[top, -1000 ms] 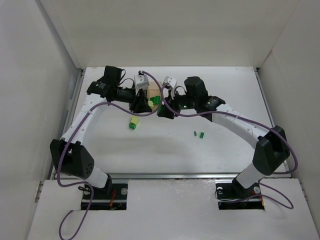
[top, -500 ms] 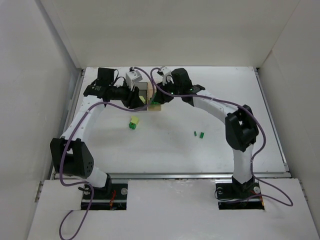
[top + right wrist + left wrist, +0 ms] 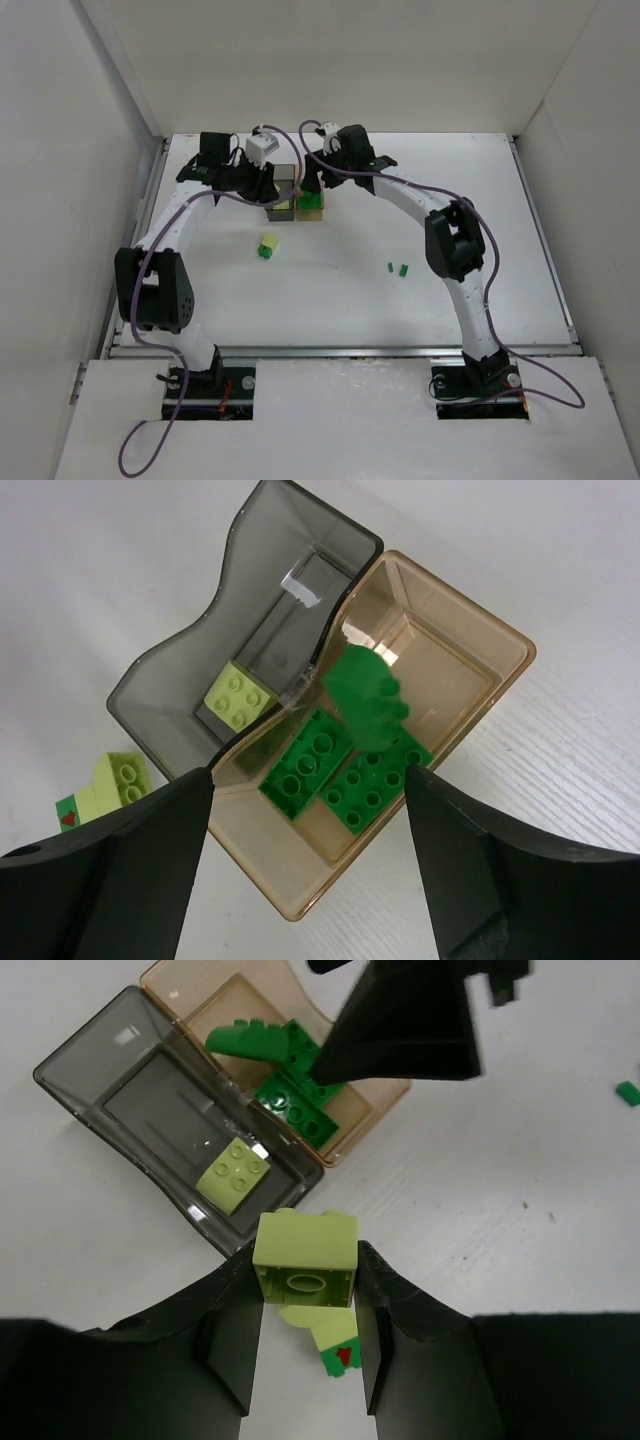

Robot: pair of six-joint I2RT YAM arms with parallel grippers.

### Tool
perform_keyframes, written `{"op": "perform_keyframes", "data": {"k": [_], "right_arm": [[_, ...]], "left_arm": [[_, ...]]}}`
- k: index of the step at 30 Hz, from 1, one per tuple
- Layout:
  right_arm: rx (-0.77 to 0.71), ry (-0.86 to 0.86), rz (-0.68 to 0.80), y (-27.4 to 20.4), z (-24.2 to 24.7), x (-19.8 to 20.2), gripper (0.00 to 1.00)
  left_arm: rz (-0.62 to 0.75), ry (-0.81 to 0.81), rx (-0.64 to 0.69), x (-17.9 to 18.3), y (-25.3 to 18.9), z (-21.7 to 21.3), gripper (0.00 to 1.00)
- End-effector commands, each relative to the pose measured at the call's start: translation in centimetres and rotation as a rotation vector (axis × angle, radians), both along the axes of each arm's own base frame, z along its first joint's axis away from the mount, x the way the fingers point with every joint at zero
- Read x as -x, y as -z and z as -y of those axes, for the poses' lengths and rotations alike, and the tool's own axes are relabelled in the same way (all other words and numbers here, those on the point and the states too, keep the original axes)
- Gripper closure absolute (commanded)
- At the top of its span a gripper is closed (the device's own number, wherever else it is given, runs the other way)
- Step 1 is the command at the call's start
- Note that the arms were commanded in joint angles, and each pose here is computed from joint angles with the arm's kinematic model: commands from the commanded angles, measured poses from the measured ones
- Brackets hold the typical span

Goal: Sort the legos into containers by color

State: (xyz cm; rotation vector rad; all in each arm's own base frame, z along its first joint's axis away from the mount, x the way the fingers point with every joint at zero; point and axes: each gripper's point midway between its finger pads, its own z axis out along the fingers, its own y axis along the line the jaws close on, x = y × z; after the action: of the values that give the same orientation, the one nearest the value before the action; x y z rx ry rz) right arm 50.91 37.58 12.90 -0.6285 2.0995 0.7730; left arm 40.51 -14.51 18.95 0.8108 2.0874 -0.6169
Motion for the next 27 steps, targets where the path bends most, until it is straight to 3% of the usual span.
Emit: {"op": "perform_keyframes", "data": {"k": [1,6,9,14,15,19,24,27], "right_arm": [[-0.02,-0.022,0.083,-3.9,-0.2,-0.4,0.17],[-0.041,0.008,0.125,-7.4,1.9,-0.3,0.17],[-0.043,0.028,0.131,-8.6,3.5,0.1,0.17],[-0.035,0.05,0.11,-8.7,5.7,0.7,0.17],[-0.035,0.05,0.11,-8.8,5.8,0.9,0.17],[-0.02,0.098,0.116,-9.5,7.8,1.0,0.16],[0.041,0.149,0.116,-9.9,10.0,2.7,0.12],[0.152,0.245,0.074,-8.6,13.2,4.5,0.0]], "left_arm": [[0.037,-0.069,-0.021,-3.6,-0.2,-0.6,1.0],[0.05,-0.098,-0.036,-8.1,1.3,-0.1,1.0],[0.044,-0.107,-0.044,-9.8,2.4,0.4,0.94],[0.011,-0.134,-0.086,-10.8,4.7,0.2,0.63],[0.011,-0.134,-0.086,-10.8,4.7,0.2,0.52],[0.036,-0.144,-0.088,-10.8,3.5,0.0,0.3],[0.119,-0.106,-0.09,-9.4,0.0,0.4,0.22],[0.199,-0.06,-0.153,-7.1,-2.3,-0.1,0.22]]}}
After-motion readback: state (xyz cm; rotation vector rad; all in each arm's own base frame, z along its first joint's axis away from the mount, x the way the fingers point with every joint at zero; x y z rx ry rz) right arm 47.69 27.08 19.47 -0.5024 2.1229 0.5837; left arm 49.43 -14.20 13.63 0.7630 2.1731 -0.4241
